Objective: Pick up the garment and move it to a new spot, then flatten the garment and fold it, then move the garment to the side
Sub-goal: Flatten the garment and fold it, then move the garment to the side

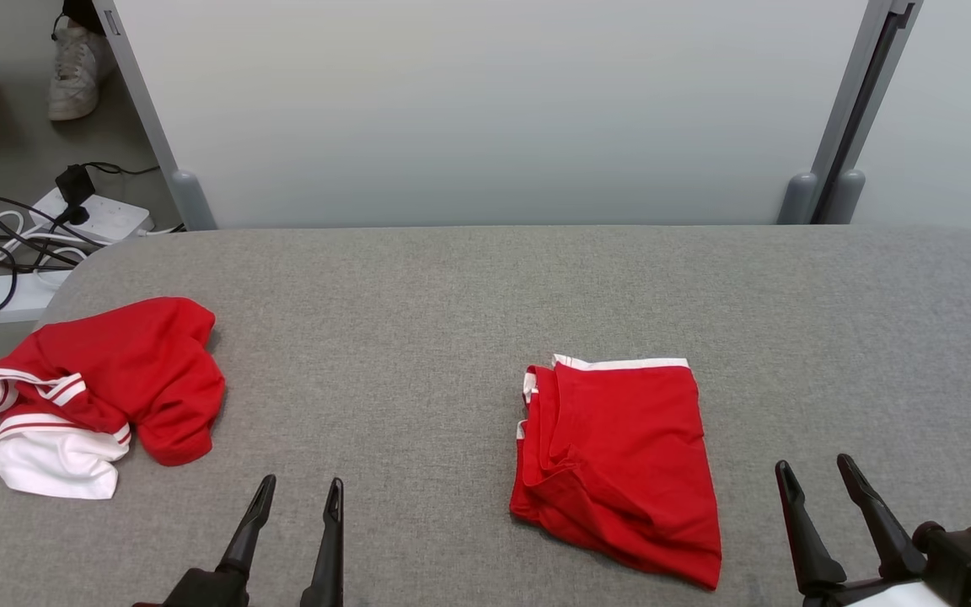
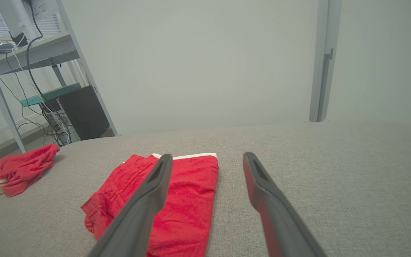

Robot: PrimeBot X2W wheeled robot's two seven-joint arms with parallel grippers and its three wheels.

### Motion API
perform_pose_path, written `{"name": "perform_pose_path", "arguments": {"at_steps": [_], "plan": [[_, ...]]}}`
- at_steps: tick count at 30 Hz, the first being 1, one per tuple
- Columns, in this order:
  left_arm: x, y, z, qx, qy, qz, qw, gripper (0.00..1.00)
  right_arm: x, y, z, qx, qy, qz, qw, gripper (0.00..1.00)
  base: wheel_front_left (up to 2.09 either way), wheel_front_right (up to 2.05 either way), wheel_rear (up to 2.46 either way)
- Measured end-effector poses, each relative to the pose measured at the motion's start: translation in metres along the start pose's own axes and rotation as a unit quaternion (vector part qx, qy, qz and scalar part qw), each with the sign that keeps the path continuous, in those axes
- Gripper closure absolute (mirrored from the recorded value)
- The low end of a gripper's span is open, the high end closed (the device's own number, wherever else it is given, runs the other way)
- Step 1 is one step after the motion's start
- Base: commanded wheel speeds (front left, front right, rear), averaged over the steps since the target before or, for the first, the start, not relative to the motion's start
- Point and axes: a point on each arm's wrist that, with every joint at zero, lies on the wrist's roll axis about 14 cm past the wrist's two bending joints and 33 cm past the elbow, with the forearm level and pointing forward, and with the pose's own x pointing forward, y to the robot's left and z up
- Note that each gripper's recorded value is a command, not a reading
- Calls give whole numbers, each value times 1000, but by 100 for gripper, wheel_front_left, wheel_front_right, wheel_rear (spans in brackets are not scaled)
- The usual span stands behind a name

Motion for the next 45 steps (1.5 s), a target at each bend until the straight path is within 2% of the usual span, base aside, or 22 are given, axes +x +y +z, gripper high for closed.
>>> {"name": "perform_pose_path", "arguments": {"at_steps": [9, 15, 21, 27, 37, 45], "plan": [[-4, 6, 1, 3, -2, 9, 1000, 0, 1, 6, -8, 14, 11, 7, 1000, 0, 0, 0, 0], [-7, 7, 2, 2, -4, 14, 1000, 0, -1, 14, -43, 58, 70, 18, 996, 0, 0, 0, 0], [-10, 8, 2, 0, -3, 19, 1000, 0, 26, 17, -55, 126, 108, 28, 986, 0, 0, 0, 0], [-13, 11, -2, -2, 4, 26, 1000, 0, 50, 16, -67, 176, 172, 31, 969, 0, 0, 0, 0], [-2, 16, -8, 0, 16, 32, 999, 0, 89, 1, -82, 182, 232, 28, 955, 0, 0, 0, 0], [12, 16, -12, 1, 23, 30, 999, 0, 104, -3, -109, 189, 291, 23, 938, 0, 0, 0, 0]]}}
